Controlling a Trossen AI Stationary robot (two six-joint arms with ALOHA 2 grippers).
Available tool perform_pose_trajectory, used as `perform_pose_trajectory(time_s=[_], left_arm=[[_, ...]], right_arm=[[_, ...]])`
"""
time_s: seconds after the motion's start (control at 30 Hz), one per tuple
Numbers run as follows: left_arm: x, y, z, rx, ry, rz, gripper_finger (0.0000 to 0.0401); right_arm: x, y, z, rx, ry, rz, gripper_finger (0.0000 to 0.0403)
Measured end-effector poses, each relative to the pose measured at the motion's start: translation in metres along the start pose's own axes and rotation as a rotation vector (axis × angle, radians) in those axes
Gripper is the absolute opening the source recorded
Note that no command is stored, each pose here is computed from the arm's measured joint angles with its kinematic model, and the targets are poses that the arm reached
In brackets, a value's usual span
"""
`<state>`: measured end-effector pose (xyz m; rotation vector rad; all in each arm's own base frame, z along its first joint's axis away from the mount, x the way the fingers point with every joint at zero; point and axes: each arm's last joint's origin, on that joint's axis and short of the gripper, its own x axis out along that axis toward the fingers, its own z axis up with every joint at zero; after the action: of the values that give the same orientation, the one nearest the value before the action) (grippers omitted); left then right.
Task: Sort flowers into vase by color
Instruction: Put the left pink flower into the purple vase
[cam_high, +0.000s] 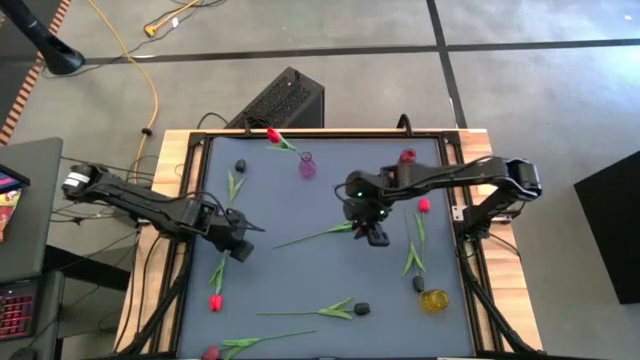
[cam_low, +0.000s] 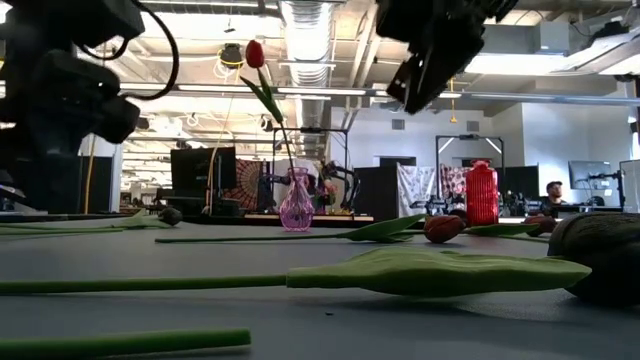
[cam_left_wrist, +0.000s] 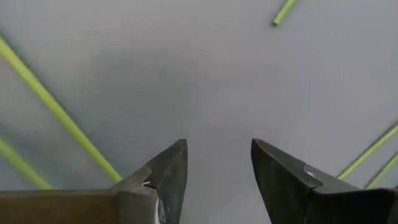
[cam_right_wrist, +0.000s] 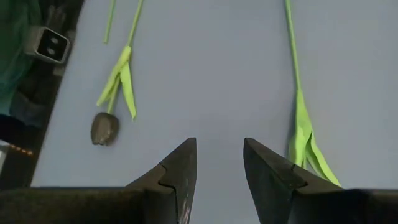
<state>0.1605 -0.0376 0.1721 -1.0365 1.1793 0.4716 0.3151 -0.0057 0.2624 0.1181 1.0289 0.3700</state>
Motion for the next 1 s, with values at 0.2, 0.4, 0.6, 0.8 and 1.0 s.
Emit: perform_pose_trajectory(time_s=[0.2,0.4,0.6,0.8,1.0], left_arm=[[-0.020,-0.002,-0.005,-0.035,-0.031,0.171,0.0146],[-0.016,0.006,-0.013,-0.080,0.008,0.234,0.0140],[-0.009,0.011,-0.015,-0.093,-0.023,0.249,0.0140],[0.005,0.022,-0.018,-0.112,-0.017,0.242,0.0139],[0.013,0.029,-0.020,-0.129,-0.015,0.265,0.0139]], right_arm=[[0.013,-0.006,0.000,0.004,0.028,0.004,0.0159],[0.013,-0.006,0.003,-0.010,0.003,0.002,0.0159],[0.011,-0.006,0.004,-0.038,-0.012,0.000,0.0159],[0.011,-0.008,0.003,-0.033,-0.013,-0.003,0.0159],[0.011,-0.008,0.004,-0.035,-0.016,-0.004,0.0159]])
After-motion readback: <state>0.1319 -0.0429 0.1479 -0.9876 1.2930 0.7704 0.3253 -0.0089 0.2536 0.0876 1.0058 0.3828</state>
